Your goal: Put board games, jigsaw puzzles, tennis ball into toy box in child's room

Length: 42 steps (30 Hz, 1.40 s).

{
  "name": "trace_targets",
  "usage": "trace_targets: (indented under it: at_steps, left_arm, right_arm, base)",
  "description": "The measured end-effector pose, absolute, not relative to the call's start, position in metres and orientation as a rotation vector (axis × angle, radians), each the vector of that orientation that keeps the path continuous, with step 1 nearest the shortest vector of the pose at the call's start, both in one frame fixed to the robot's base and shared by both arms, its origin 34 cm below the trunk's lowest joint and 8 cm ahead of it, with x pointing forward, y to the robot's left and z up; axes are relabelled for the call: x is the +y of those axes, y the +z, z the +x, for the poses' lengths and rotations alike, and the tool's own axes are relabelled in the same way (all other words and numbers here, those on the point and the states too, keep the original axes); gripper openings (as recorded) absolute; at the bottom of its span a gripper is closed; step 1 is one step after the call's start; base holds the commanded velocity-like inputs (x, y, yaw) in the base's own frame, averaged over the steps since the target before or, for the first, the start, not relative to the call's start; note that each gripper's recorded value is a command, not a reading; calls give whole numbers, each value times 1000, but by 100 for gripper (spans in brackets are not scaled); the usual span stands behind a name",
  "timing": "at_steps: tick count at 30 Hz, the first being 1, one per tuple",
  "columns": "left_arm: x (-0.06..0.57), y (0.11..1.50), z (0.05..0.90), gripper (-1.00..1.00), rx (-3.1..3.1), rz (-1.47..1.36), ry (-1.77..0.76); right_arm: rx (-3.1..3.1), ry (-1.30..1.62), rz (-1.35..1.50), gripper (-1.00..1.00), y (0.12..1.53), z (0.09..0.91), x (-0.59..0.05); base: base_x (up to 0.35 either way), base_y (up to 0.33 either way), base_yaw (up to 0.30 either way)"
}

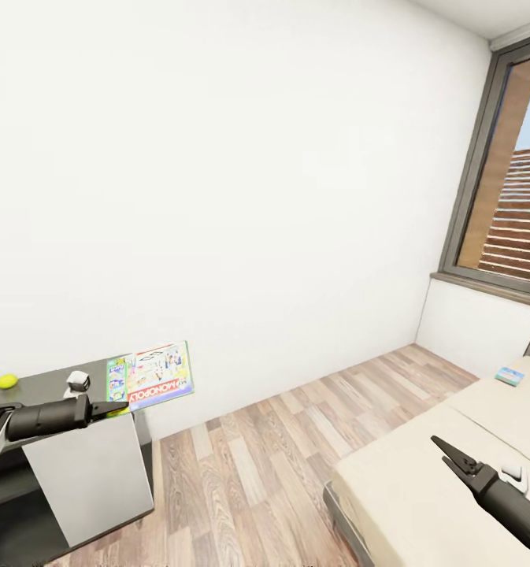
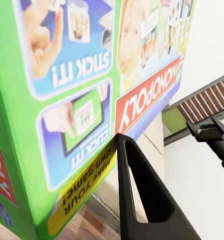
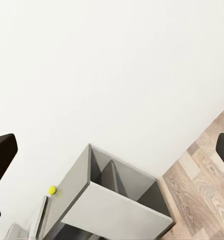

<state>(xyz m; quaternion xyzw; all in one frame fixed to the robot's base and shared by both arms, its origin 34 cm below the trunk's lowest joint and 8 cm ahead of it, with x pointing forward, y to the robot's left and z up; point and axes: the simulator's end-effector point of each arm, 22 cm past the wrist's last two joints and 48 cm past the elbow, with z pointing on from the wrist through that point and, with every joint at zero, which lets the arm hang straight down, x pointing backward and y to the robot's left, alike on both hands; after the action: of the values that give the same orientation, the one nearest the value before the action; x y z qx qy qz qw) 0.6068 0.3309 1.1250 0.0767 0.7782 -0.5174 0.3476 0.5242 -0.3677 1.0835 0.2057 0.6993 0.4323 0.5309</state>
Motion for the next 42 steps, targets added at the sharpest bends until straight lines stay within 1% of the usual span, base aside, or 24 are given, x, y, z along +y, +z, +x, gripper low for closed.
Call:
trace_targets:
  at_steps: [15, 35, 42]
  left_arm:
    - [331, 1116, 609, -100, 2034, 188, -1348]
    - [331, 1113, 610, -100, 2039, 186, -1347]
    - [335, 1117, 610, -100, 2033, 190, -1335]
  right_arm:
    - [1698, 1040, 490, 100, 1073, 527, -359]
    - [1705, 1040, 494, 100, 1070, 527, -359]
    - [1703, 1041, 493, 100, 1070, 527, -359]
  base:
    - [0, 0, 214]
    - [0, 0, 265]
    - [0, 0, 62]
